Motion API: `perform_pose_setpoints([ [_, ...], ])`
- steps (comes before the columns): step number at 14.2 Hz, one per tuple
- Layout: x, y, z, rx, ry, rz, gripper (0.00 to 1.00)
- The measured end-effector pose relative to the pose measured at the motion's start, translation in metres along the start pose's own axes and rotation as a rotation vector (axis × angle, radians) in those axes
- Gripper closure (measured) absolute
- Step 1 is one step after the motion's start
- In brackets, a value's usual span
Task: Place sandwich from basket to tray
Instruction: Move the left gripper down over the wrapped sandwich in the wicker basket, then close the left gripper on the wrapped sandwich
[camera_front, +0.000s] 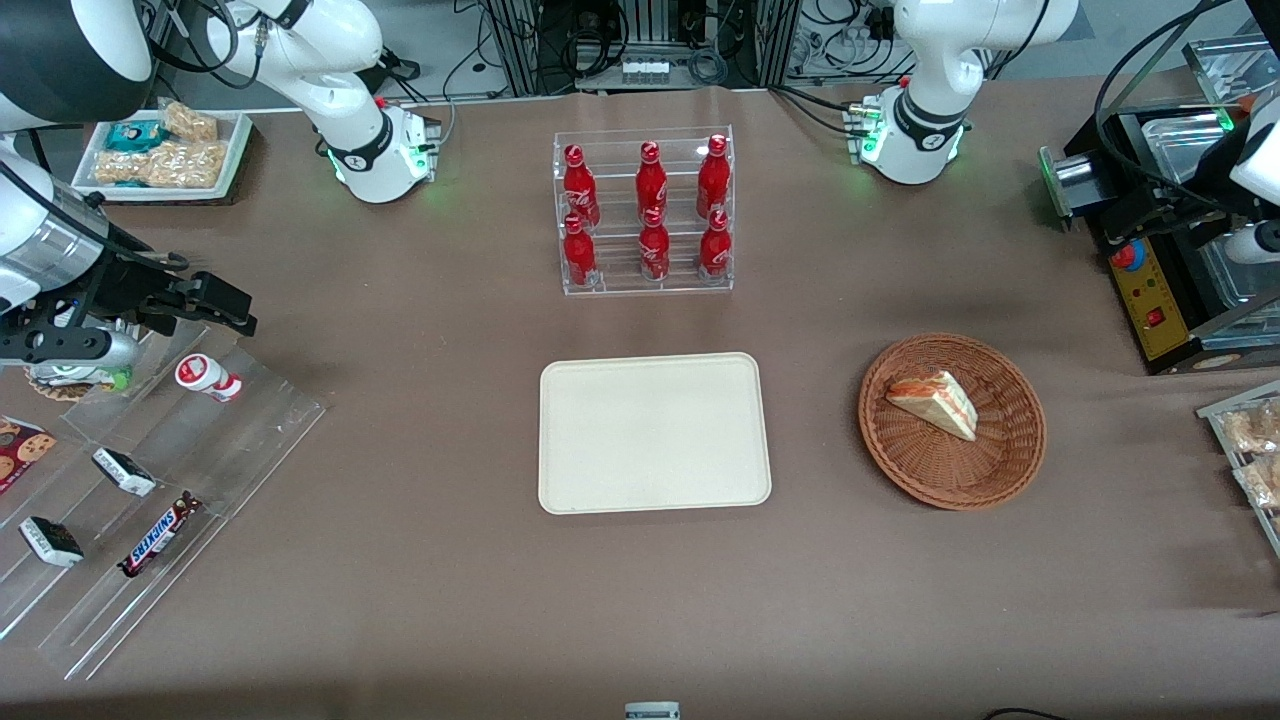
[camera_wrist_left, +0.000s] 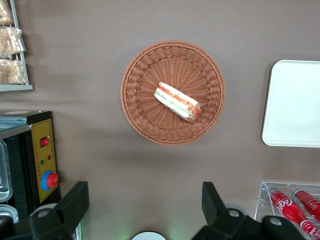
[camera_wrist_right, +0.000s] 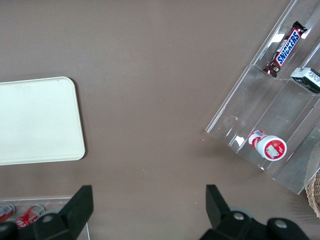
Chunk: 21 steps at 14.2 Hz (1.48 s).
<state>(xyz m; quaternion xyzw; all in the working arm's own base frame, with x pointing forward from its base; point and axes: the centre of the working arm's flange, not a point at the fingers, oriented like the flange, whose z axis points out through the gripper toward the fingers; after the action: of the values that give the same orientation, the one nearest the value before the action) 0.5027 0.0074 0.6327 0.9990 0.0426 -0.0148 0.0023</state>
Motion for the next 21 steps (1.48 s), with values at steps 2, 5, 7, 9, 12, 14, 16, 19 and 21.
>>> perform_pose_setpoints([
  [2,0.000,-0.004,-0.002,-0.002,0.001,-0.006,0.00],
  [5,0.001,-0.017,0.001,0.000,-0.009,-0.024,0.00],
  [7,0.005,-0.021,0.025,0.018,-0.056,-0.030,0.00],
  [9,0.015,-0.020,0.080,0.029,-0.092,-0.067,0.00],
  [12,0.022,-0.001,0.168,0.045,-0.070,-0.335,0.00],
  [14,0.021,0.029,0.210,0.046,-0.026,-0.563,0.00],
  [16,0.019,0.064,0.245,0.037,0.009,-0.756,0.00],
  [19,0.022,0.089,0.286,0.057,0.006,-0.838,0.00],
  [21,0.027,0.088,0.310,0.065,-0.010,-0.844,0.00],
])
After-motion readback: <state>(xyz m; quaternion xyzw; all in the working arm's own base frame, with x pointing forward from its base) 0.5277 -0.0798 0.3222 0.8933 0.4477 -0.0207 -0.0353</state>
